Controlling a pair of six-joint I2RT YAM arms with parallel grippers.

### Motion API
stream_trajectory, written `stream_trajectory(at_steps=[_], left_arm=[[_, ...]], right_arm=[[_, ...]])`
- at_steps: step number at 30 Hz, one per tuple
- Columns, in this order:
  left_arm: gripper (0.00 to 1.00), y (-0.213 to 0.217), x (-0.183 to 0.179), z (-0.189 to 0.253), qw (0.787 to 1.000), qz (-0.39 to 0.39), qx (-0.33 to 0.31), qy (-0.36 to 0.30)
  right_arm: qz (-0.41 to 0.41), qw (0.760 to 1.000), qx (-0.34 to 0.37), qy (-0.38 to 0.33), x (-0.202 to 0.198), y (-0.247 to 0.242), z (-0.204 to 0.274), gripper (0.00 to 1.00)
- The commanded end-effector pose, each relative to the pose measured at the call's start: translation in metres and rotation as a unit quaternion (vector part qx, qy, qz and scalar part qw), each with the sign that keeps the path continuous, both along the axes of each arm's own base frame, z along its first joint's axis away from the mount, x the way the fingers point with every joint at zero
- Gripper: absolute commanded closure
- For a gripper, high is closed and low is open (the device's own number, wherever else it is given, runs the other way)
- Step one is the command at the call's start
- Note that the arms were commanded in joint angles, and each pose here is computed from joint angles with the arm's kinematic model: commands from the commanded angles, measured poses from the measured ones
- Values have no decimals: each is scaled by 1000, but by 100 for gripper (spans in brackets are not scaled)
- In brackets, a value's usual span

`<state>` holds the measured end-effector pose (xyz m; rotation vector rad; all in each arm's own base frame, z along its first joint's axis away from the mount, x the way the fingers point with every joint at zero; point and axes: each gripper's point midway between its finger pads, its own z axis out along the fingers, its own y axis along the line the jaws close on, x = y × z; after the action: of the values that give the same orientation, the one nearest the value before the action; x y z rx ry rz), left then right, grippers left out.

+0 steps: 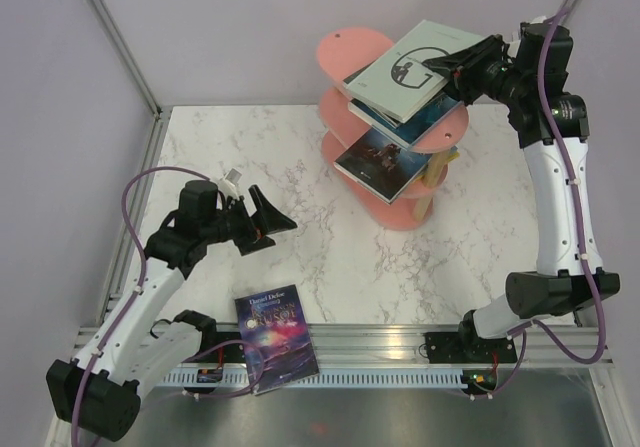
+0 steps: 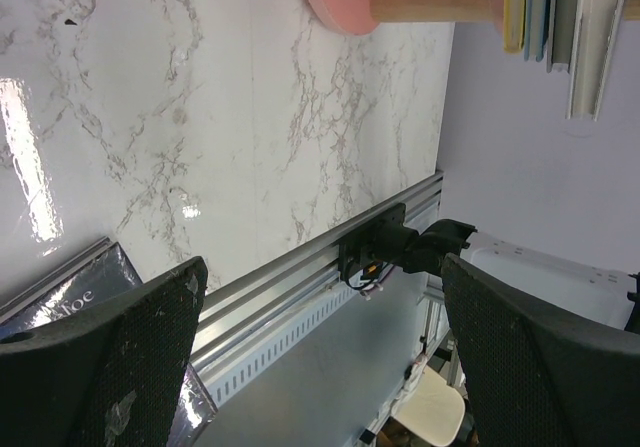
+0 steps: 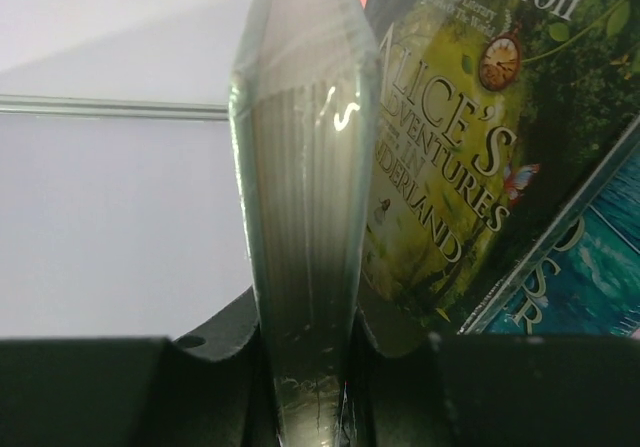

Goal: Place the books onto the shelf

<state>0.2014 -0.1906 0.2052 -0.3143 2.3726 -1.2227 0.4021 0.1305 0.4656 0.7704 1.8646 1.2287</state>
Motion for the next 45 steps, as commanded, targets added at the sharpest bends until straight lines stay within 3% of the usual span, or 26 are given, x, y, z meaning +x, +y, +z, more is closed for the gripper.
stream_trajectory(at_steps=[1,6,9,10,11,14,16,32,39,42,45], left_arm=[[0,2,0,6,1000,0,2,-15],[0,2,-1,5,1000,-3,3,-15],[0,2,-1,5,1000,-4,5,-17],[0,3,0,4,1000,-4,6,-16],[0,2,0,5,1000,-6,6,-17],[0,2,1,6,1000,-7,7,-19],[0,2,3,4,1000,-7,10,-17],[0,4,16,4,1000,-10,25,-15],[0,24,20,-6,998,22,66,7],[0,26,22,-9,997,28,70,12],[0,28,24,-13,996,32,75,19]], right_arm=[[-18,999,-5,-50,-6,-10,21,100],[-30,999,-10,-39,-2,-18,12,100],[-23,999,-10,-32,0,-18,6,82],[-23,999,-11,-31,0,-19,5,62],[-25,999,-12,-30,0,-20,4,54],[-28,999,-17,-32,-6,-23,5,33],[-40,999,-24,-26,-9,-35,2,29],[-24,992,-114,55,-50,-58,-47,21],[-50,974,-217,-29,-113,-74,-21,20],[-11,970,-215,-110,-164,-53,-14,18],[46,975,-171,-133,-195,-29,-42,15]])
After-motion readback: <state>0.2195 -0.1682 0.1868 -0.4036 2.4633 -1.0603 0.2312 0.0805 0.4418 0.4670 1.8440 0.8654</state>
